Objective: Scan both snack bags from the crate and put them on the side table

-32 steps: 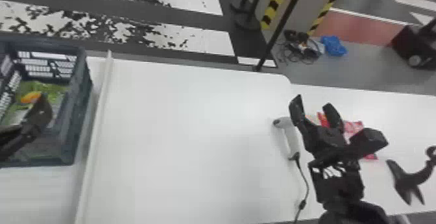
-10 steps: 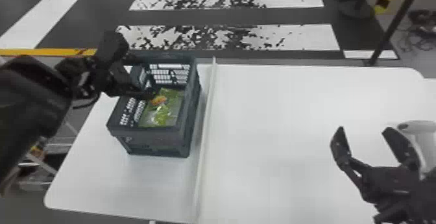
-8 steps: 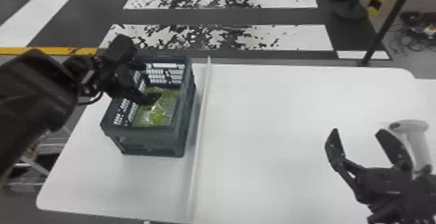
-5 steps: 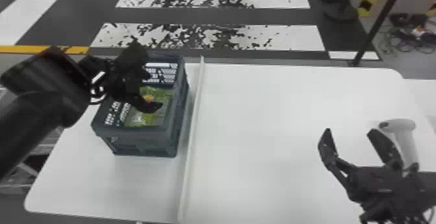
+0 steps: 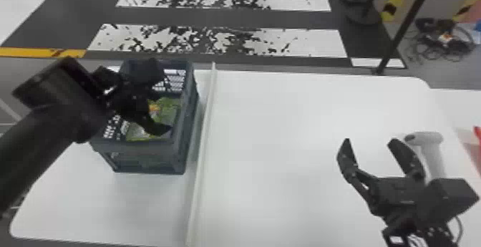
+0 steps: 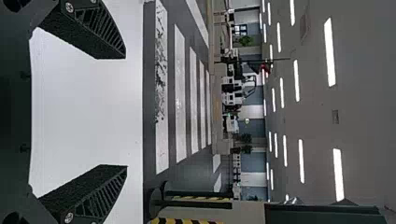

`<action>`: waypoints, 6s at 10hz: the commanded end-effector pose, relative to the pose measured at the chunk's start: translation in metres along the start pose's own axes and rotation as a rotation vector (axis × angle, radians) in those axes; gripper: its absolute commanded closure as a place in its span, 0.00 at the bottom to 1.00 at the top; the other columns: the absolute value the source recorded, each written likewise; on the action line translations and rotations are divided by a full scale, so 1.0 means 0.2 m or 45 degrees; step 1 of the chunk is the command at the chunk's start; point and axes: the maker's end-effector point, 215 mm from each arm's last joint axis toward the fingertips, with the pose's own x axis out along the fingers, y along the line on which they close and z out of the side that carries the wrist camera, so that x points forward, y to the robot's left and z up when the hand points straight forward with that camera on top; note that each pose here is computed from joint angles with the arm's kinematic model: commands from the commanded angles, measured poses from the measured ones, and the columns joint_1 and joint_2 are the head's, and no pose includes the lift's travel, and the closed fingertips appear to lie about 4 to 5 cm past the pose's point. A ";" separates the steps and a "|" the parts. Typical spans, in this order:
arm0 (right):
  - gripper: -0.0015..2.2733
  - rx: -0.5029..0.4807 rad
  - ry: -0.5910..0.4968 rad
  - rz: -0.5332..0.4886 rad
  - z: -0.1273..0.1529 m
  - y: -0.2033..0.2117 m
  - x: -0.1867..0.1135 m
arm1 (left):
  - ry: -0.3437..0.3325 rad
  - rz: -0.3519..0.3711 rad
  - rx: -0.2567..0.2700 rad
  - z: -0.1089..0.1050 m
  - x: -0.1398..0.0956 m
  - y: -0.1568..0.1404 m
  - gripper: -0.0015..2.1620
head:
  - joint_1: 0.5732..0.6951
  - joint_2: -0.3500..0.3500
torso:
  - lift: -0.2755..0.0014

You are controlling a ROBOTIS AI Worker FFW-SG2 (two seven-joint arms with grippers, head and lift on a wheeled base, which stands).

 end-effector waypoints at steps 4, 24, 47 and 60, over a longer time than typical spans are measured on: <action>0.04 0.013 0.017 0.017 -0.04 0.01 0.04 | 0.094 -0.025 -0.088 -0.23 0.07 -0.05 0.05 | 1.00 0.58 | 0.68; 0.04 0.028 0.056 0.003 -0.12 0.00 0.04 | -0.514 -0.068 -0.515 -0.08 -0.52 0.17 0.99 | 1.00 0.65 | 0.68; 0.04 0.026 0.062 0.005 -0.13 0.05 0.03 | -1.370 -0.174 -0.701 0.17 -1.08 0.10 0.99 | 1.00 0.67 | 0.68; 0.04 0.033 0.011 -0.081 -0.03 -0.07 0.00 | -1.135 -0.446 -0.568 1.41 -0.30 -0.81 0.99 | 1.00 0.10 | 0.68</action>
